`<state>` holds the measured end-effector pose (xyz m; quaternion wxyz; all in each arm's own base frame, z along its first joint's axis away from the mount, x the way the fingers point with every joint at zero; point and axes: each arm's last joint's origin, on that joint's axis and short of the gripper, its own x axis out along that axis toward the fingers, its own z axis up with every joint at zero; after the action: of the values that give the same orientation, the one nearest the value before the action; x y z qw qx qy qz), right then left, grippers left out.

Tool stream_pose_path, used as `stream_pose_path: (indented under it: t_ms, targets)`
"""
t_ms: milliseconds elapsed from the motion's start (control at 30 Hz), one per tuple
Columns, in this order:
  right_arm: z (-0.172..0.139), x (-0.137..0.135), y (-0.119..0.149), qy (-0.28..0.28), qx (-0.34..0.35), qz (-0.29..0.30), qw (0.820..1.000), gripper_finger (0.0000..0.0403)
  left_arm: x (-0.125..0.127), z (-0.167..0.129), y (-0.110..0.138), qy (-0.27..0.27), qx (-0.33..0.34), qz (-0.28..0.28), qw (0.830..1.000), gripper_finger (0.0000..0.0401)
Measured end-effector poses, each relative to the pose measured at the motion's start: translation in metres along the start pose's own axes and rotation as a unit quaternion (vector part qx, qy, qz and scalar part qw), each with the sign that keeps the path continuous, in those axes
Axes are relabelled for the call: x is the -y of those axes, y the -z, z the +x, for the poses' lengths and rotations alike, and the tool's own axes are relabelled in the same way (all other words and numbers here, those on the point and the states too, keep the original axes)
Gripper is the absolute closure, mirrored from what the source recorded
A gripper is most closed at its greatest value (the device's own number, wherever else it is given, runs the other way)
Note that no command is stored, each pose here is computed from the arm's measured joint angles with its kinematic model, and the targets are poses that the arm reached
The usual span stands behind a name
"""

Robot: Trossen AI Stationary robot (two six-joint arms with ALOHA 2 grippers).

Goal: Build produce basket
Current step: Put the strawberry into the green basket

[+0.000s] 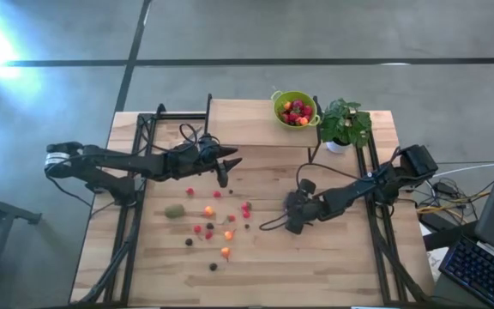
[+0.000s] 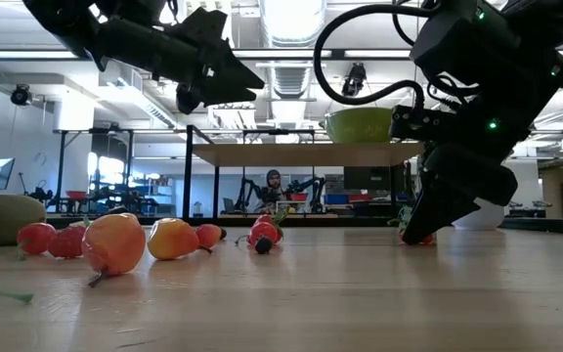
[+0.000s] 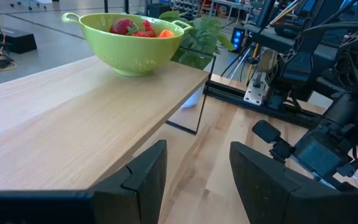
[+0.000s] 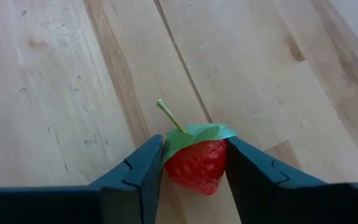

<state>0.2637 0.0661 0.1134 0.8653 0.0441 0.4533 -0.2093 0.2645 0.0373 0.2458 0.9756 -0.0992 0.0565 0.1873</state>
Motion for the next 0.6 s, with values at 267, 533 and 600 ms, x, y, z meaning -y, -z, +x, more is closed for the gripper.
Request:
stream_pose_path:
  t_ms: [267, 533, 600]
  targets:
    - [0.000, 0.000, 0.000, 0.000, 0.001, 0.001, 1.000, 0.0238, 0.000, 0.000, 0.000, 0.000, 0.000, 0.000, 1.000, 0.0220]
    - [-0.018, 0.001, -0.016, -0.022, 0.033, -0.008, 0.999, 0.0258, 0.000, 0.000, 0.000, 0.000, 0.000, 0.000, 1.000, 0.0220]
    - [-0.027, 0.002, -0.024, -0.031, 0.048, -0.011, 0.998, 0.0252, 0.000, 0.000, 0.000, 0.000, 0.000, 0.000, 1.000, 0.0220]
